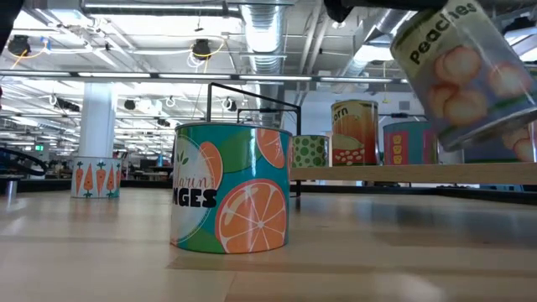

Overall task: Pick and place cans onto a shelf
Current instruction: Put the large canned peaches aligned with the other large canned peaches on the shelf

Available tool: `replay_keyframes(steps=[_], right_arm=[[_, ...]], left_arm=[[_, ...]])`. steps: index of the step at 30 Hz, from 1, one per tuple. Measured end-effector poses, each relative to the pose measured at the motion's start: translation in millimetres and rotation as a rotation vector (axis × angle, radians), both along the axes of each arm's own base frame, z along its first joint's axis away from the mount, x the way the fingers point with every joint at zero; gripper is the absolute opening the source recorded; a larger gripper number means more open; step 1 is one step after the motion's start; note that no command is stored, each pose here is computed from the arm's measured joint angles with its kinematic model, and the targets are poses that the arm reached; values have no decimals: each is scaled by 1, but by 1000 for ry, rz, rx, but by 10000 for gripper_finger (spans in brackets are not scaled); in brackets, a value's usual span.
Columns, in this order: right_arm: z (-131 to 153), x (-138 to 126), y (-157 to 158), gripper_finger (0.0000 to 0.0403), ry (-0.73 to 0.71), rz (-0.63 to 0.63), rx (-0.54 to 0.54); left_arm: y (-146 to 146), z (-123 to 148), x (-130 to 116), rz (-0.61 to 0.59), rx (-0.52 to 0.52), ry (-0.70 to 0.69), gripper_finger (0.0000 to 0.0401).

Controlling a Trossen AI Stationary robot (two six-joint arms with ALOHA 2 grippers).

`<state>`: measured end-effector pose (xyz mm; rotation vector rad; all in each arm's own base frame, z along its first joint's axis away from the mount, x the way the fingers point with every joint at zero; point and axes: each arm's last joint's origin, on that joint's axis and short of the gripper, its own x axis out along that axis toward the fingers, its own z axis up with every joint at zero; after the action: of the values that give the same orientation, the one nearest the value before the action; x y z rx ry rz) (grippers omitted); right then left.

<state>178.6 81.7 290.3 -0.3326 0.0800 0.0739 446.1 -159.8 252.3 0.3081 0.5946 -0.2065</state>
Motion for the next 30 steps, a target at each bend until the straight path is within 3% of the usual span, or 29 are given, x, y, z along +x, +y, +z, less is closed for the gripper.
replay_keyframes(steps=[17,30], right_arm=[[0,0,0,12,0,0,0],[0,0,0,12,2,0,0]], left_arm=[[3,-1,1,-14,-25,9,20],[3,0,0,-34,0,3,5]])
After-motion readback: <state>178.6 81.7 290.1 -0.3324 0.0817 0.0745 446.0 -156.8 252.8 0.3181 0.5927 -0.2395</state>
